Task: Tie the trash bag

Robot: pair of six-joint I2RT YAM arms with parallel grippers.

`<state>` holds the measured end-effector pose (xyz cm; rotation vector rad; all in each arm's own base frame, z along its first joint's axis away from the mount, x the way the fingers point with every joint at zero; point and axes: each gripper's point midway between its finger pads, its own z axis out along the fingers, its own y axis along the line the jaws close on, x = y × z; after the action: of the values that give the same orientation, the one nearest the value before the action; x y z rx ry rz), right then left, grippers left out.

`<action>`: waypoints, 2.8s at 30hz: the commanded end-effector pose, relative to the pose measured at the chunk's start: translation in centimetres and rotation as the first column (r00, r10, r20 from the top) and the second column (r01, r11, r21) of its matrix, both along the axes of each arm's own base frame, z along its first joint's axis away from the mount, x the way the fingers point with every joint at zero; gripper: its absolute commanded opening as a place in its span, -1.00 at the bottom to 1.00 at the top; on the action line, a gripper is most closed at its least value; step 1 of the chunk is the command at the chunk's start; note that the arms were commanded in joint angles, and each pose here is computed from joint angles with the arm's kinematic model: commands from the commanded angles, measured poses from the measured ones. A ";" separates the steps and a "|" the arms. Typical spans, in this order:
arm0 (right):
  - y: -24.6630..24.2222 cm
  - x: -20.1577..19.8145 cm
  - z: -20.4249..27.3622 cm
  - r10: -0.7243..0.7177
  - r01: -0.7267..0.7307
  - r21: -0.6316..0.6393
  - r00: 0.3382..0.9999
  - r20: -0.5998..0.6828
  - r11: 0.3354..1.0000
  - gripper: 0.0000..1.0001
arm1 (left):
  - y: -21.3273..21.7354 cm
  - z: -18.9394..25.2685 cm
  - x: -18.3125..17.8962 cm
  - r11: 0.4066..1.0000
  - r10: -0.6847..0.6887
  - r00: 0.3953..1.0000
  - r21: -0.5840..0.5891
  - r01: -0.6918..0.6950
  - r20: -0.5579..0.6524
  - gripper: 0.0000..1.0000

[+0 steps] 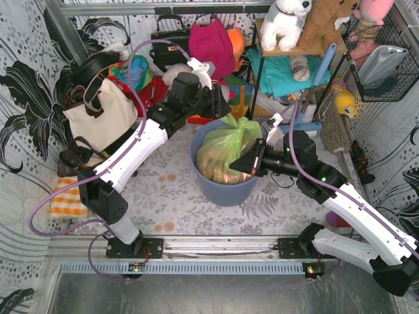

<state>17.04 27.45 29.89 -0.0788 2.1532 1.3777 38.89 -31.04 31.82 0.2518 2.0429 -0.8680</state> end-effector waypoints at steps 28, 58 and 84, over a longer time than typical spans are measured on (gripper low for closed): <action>-0.5 -1.4 1.8 0.033 -0.034 0.032 0.999 0.038 0.999 -1.00 | 3.1 -0.1 -1.9 0.995 0.095 0.995 0.037 -0.094 -0.027 0.58; 0.9 0.3 1.3 0.017 -0.020 0.060 0.998 0.054 0.998 -1.00 | 5.6 0.6 -3.5 0.979 0.069 0.997 0.190 -0.073 0.027 0.61; 1.2 0.5 1.7 0.027 -0.030 0.053 0.998 0.053 0.998 -1.00 | 0.6 2.0 -1.3 0.977 -0.117 0.970 0.201 0.074 0.213 -0.23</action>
<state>17.52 28.38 29.63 -0.1071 2.1373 1.4037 36.92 -29.13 30.00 0.5140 2.0615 -0.6068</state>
